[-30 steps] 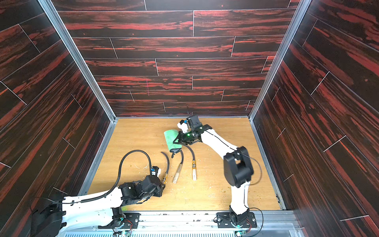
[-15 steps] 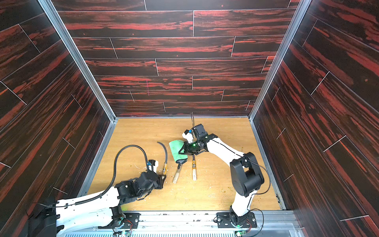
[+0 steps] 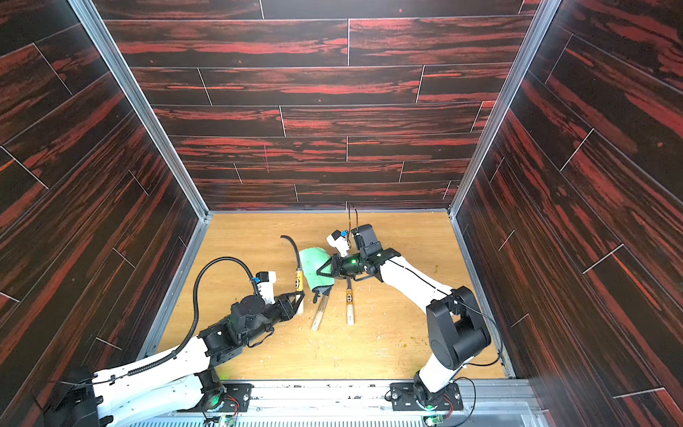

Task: Wipe small sickles with rags
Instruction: Wipe the small sickle.

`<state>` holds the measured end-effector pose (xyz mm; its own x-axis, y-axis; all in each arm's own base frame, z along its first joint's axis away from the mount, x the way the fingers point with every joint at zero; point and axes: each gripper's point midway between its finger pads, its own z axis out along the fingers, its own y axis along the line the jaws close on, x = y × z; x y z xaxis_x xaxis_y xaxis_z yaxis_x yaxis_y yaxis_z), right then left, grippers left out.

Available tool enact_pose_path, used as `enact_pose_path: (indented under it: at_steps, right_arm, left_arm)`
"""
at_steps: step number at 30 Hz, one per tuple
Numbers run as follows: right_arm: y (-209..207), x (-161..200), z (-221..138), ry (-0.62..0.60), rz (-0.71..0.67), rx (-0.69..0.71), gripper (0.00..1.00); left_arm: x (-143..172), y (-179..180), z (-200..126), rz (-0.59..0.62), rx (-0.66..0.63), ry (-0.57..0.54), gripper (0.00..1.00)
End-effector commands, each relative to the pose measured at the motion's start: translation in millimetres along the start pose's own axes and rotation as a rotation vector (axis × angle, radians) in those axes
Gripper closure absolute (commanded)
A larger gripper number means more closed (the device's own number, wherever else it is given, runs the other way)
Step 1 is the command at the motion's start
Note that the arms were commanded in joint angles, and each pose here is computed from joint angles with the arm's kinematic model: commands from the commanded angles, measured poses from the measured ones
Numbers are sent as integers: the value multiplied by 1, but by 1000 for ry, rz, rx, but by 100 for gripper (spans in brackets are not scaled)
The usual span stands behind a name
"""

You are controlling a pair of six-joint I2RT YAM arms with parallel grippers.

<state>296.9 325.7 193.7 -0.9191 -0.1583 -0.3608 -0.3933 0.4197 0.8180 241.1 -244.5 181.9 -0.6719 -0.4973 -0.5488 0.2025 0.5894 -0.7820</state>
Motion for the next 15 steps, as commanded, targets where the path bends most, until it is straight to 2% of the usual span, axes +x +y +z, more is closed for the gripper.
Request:
enact_pose_path:
  at_steps: [1, 15]
  right_arm:
    - [25, -9, -16, -40, -41, -54, 100]
    - [34, -15, -20, -37, -23, -110, 100]
  left_arm:
    - [-5, -20, 2, -83, 130, -20, 100]
    - [-28, -43, 18, -118, 239, -110, 100]
